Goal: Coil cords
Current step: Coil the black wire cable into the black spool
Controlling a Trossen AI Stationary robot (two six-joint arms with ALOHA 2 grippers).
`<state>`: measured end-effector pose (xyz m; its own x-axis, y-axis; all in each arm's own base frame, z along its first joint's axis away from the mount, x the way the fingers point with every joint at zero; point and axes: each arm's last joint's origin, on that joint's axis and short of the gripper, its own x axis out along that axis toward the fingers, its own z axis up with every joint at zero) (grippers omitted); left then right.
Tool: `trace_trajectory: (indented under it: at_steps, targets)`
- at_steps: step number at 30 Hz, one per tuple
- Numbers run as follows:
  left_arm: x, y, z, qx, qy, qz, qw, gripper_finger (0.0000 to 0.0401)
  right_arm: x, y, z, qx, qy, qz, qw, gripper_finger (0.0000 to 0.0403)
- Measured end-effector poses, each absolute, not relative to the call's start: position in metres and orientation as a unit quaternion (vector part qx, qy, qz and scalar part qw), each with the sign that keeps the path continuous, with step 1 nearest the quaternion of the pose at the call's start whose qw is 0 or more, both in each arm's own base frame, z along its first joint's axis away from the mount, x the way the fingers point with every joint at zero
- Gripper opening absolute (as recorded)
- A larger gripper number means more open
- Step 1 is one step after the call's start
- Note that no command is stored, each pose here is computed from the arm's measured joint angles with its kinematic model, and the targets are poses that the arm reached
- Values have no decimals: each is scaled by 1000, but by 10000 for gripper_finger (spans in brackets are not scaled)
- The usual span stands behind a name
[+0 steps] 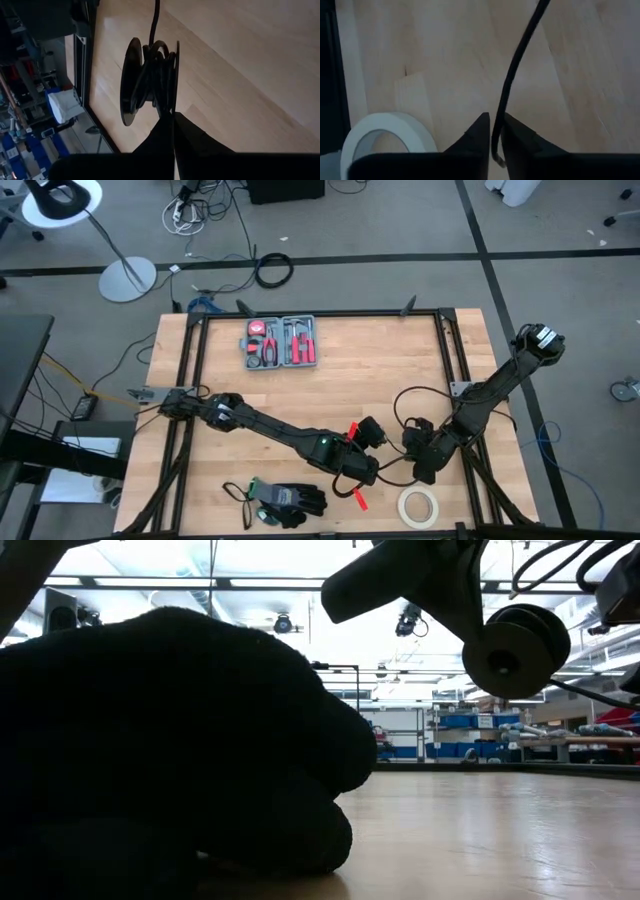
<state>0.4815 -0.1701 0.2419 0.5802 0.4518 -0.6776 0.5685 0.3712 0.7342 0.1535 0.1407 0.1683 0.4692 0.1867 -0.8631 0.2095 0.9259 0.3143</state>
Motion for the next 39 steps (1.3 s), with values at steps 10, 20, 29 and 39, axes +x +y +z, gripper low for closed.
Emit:
trace_trajectory:
  at_steps: [10, 20, 29, 39]
  targets:
    - [482, -170, 243, 558, 456, -35, 693, 0, 150, 145, 169, 193, 508, -8, 840, 6]
    - [483, -166, 243, 539, 457, -26, 707, 0, 155, 156, 176, 211, 470, 44, 856, 3]
    - [484, -167, 243, 526, 455, -33, 718, 0, 172, 161, 190, 225, 393, 121, 883, 3]
    - [483, -175, 244, 524, 441, -39, 727, 0, 191, 151, 203, 197, 309, 143, 920, 5]
